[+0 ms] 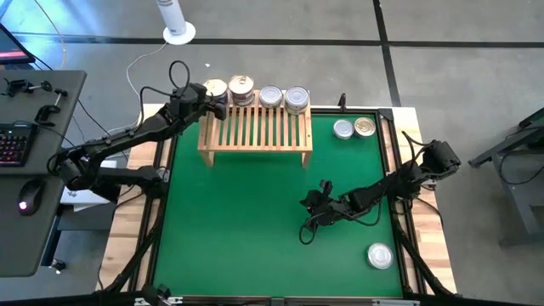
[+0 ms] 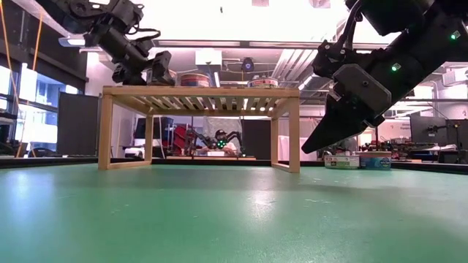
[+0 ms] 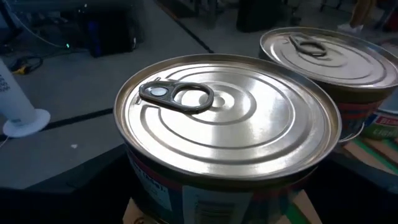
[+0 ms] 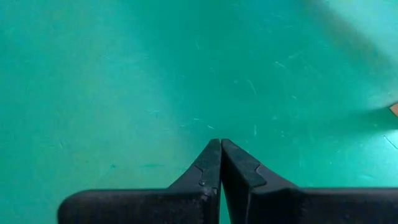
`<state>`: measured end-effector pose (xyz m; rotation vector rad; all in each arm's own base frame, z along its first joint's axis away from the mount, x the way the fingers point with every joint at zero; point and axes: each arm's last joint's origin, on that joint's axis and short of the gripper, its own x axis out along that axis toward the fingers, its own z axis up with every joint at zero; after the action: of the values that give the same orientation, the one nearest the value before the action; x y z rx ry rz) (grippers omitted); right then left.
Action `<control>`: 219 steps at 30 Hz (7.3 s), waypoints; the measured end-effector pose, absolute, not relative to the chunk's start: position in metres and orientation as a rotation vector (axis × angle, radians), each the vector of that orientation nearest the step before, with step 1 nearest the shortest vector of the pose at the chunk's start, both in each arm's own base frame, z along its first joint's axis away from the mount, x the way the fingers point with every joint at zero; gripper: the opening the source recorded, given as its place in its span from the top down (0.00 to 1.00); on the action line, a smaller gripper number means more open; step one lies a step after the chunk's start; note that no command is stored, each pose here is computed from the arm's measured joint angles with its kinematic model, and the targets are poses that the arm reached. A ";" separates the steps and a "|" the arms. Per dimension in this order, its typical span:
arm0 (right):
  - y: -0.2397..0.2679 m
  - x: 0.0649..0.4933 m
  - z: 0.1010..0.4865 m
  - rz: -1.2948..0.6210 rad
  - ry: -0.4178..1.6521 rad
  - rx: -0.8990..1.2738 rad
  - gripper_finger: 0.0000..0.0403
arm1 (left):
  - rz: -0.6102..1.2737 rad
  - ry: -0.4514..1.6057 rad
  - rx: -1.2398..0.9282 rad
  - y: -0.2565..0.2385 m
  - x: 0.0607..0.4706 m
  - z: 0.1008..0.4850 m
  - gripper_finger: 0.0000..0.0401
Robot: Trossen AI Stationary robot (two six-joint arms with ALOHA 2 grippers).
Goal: Stack canned seafood by type on shelf
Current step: Stack the blue pink tuna can on top of the left blue pink tuna can on the shelf, then adjust the right stacked blue pink tuna on the shelf, then stack the green white tuna can on top of the left green white tuna can on the shelf
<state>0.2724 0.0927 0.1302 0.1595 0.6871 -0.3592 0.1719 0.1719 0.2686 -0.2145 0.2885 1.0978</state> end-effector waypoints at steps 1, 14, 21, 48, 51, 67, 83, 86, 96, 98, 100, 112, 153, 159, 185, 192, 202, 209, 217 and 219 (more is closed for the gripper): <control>0.093 0.272 0.130 -0.358 0.686 0.160 1.00 | 1.097 0.298 -0.212 0.172 0.172 0.272 0.03; 0.082 0.290 0.169 -0.330 0.559 0.106 0.93 | 1.064 0.331 -0.166 0.172 0.174 0.281 0.03; 0.014 0.327 0.293 -0.227 0.404 -0.085 0.73 | 1.063 0.340 -0.114 0.173 0.174 0.280 0.03; -0.271 0.470 0.315 0.019 0.182 -0.137 0.99 | 1.021 0.371 -0.051 0.171 0.176 0.280 0.03; -0.267 0.477 0.305 0.035 0.198 -0.140 0.99 | 1.007 0.385 -0.050 0.169 0.177 0.278 0.03; -0.247 0.491 0.309 -0.058 0.174 -0.190 1.00 | 0.996 0.337 -0.028 0.166 0.182 0.282 0.03; -0.249 0.489 0.312 -0.104 0.180 -0.189 1.00 | 1.126 0.347 -0.028 0.169 0.175 0.284 0.03; -0.249 0.490 0.310 -0.115 0.194 -0.184 0.98 | 1.139 0.341 -0.034 0.170 0.174 0.284 0.03; -0.242 0.492 0.307 -0.089 0.231 -0.225 0.71 | 1.110 0.347 -0.040 0.169 0.175 0.284 0.03; -0.242 0.492 0.307 -0.090 0.232 -0.224 0.67 | 1.105 0.358 -0.043 0.169 0.175 0.283 0.03; -0.242 0.492 0.307 -0.093 0.234 -0.224 0.64 | 1.102 0.368 -0.045 0.169 0.174 0.282 0.02; -0.246 0.490 0.313 -0.163 0.223 -0.244 0.61 | 1.020 0.373 -0.050 0.166 0.173 0.283 0.01; -0.191 0.405 0.383 -0.047 0.528 -0.259 0.86 | 0.849 0.213 -0.001 0.083 0.148 0.332 0.01; -0.214 0.405 0.343 -0.313 0.605 -0.183 0.94 | 0.951 0.241 0.000 0.070 0.158 0.325 0.01; -0.236 0.429 0.286 -0.468 0.417 -0.085 0.95 | 0.936 0.231 -0.010 0.059 0.165 0.323 0.01; -0.224 0.422 0.306 -0.435 0.415 -0.136 0.95 | 0.921 0.223 -0.026 0.058 0.165 0.323 0.01; -0.144 0.377 0.374 -0.273 0.555 -0.249 0.98 | 0.767 0.216 -0.055 0.031 0.177 0.320 0.01; -0.053 0.314 0.355 -0.245 0.588 -0.275 0.99 | 0.611 0.229 -0.026 -0.007 0.215 0.305 0.01; 0.065 0.225 0.329 -0.093 0.517 -0.186 1.00 | 0.434 0.218 0.091 -0.069 0.258 0.275 0.01; 0.088 0.210 0.322 -0.002 0.524 -0.142 1.00 | 0.402 0.208 0.111 -0.085 0.265 0.265 0.01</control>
<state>0.2102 0.0882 0.3223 -0.1420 0.5239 -0.0015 0.2654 -0.0846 0.2655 0.1115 0.2082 0.4023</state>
